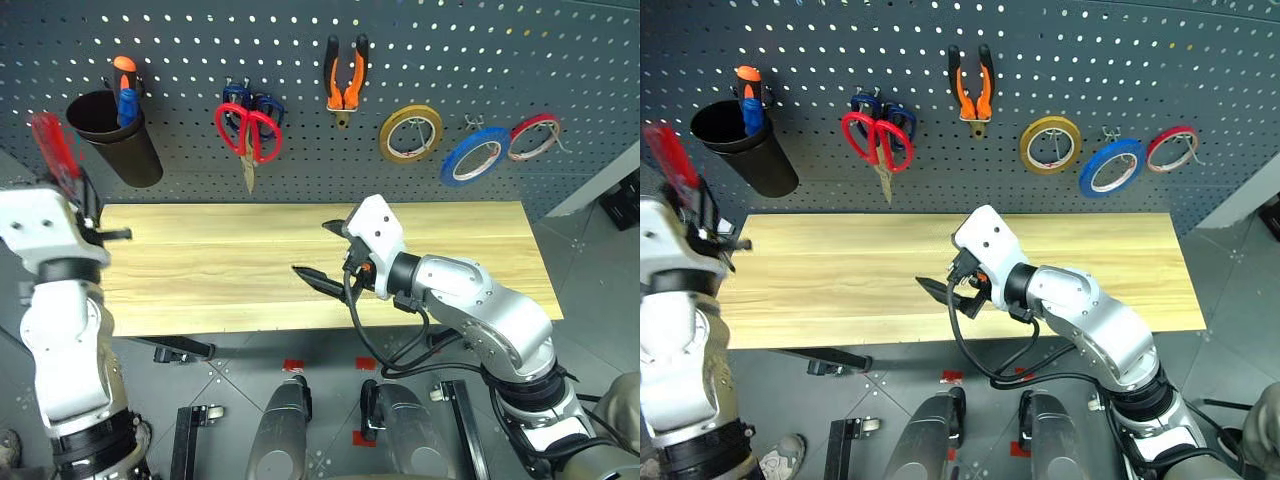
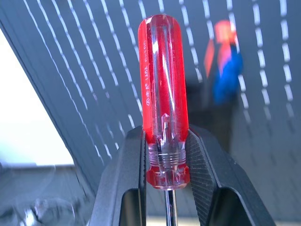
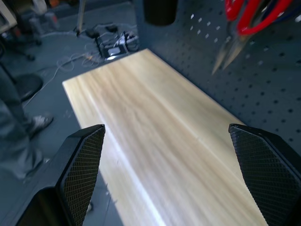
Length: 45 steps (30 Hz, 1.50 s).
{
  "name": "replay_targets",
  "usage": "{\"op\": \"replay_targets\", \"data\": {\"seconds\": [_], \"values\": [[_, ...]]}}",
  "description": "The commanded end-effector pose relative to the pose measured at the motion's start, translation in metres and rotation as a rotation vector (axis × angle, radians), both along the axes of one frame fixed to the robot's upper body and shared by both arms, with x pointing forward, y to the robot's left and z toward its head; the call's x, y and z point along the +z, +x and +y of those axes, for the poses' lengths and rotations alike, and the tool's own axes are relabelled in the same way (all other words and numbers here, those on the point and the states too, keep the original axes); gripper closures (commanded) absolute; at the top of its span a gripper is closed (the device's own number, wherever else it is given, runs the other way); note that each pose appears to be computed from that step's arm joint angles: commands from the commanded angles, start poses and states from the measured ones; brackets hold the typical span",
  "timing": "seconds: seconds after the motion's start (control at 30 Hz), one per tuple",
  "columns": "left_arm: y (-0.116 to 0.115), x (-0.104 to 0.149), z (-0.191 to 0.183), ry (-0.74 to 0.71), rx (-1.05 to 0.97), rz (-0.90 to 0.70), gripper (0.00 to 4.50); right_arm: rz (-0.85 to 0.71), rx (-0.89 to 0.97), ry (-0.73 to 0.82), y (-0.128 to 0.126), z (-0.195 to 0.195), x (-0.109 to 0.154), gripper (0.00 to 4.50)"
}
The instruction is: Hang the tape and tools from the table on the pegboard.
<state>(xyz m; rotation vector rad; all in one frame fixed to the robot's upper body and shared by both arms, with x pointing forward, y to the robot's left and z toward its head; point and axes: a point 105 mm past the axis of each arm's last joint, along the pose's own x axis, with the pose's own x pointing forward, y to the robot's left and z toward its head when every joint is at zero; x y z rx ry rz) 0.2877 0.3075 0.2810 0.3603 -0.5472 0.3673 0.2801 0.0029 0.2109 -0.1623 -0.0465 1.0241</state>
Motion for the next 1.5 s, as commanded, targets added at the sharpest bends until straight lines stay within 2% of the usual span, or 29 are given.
{"op": "replay_targets", "data": {"seconds": [0.03,0.2,0.37,0.5,0.67,0.83,1.03,1.23,1.33,1.43,1.5], "values": [[-0.002,0.053,-0.01,0.062,-0.055,-0.168,3.64,-0.045,0.025,0.085,-0.007,0.003,0.028,0.0],[0.026,0.089,-0.012,0.047,-0.16,-0.259,3.64,-0.048,0.015,0.09,-0.005,0.013,0.034,0.0],[0.046,0.107,-0.016,0.046,-0.226,-0.312,3.64,-0.051,0.003,0.095,-0.005,0.018,0.035,0.0],[0.053,0.104,-0.009,0.055,-0.211,-0.314,3.64,-0.049,-0.007,0.085,-0.005,0.019,0.032,0.0],[0.044,0.097,0.015,0.053,-0.118,-0.311,3.64,-0.05,-0.012,0.087,-0.006,0.018,0.032,0.0],[0.039,0.086,0.028,0.064,-0.055,-0.287,3.64,-0.059,-0.028,0.179,-0.001,0.018,0.049,0.0],[0.052,0.069,0.032,0.059,-0.034,-0.25,3.64,-0.08,-0.025,0.217,0.001,0.02,0.059,0.0],[0.051,0.069,0.027,0.017,-0.056,-0.295,1.76,-0.089,-0.004,0.225,-0.003,0.021,0.06,0.0],[0.044,0.07,0.01,0.068,-0.104,-0.306,0.84,-0.087,-0.005,0.223,-0.004,0.02,0.058,0.0],[0.033,0.063,-0.013,0.106,-0.155,-0.29,0.84,-0.076,-0.01,0.22,-0.004,0.016,0.054,0.0],[0.028,0.047,-0.027,0.113,-0.187,-0.239,0.84,-0.065,-0.032,0.209,-0.001,0.007,0.047,0.0]]}}
